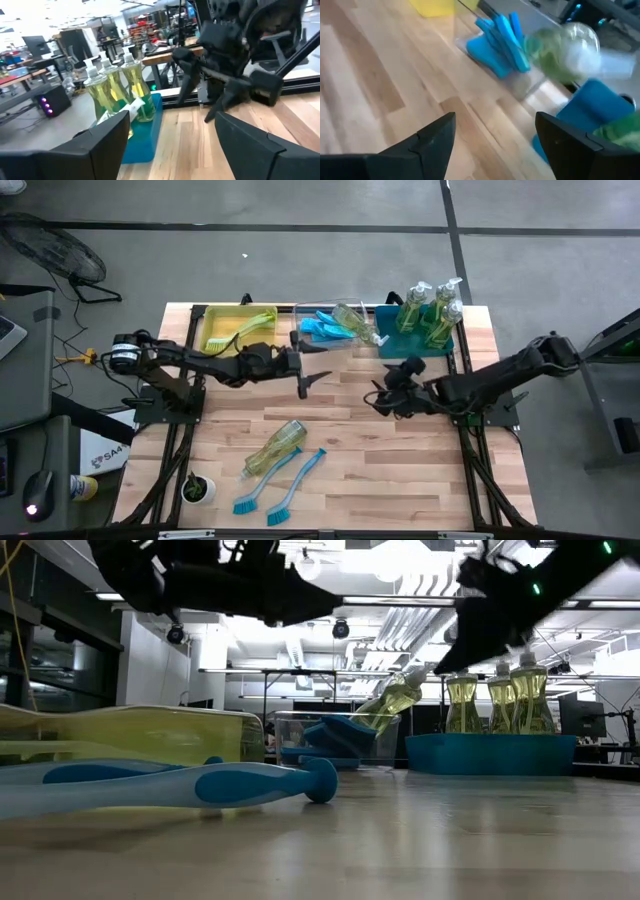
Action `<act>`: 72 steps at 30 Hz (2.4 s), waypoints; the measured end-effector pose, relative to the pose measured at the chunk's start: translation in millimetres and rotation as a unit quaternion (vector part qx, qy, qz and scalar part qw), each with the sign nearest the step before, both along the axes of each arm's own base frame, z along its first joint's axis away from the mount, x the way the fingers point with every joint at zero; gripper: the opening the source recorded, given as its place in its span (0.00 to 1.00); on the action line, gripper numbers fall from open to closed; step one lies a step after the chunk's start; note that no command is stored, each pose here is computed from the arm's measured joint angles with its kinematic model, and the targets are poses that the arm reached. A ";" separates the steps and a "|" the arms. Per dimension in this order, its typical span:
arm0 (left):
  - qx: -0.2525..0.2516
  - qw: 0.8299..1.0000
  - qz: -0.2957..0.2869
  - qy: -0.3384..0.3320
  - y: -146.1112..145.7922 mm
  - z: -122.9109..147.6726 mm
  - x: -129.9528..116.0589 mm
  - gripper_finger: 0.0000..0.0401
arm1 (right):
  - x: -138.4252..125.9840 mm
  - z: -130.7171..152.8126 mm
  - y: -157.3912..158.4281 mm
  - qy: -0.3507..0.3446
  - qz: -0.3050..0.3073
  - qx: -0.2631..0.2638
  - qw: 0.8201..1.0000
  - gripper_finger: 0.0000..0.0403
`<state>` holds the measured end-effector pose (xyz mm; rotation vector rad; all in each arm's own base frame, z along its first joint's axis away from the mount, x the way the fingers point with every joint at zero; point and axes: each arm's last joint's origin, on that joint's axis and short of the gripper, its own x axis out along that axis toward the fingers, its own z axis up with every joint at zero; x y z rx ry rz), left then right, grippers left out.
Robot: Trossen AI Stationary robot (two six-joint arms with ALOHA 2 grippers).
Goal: Pick & Place Kitchen Sink Supplies
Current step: Put the dish soap into the blue bin
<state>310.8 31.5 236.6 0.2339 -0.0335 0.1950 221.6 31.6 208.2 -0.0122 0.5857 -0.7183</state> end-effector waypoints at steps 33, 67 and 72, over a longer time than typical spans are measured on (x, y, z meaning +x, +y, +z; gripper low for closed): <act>-0.020 0.998 0.039 0.046 62.2 -9.3 -12.5 0.67 | 13.8 -1.3 -43.7 0.105 0.037 -0.229 0.967 0.75; -0.026 0.981 0.084 0.174 63.6 -33.3 -17.2 0.67 | 132.8 130.2 -163.9 0.318 0.001 0.139 0.938 0.93; -0.031 0.980 0.084 0.176 63.4 -34.0 -17.4 0.67 | 132.3 122.2 -174.7 0.315 -0.005 0.198 0.928 0.93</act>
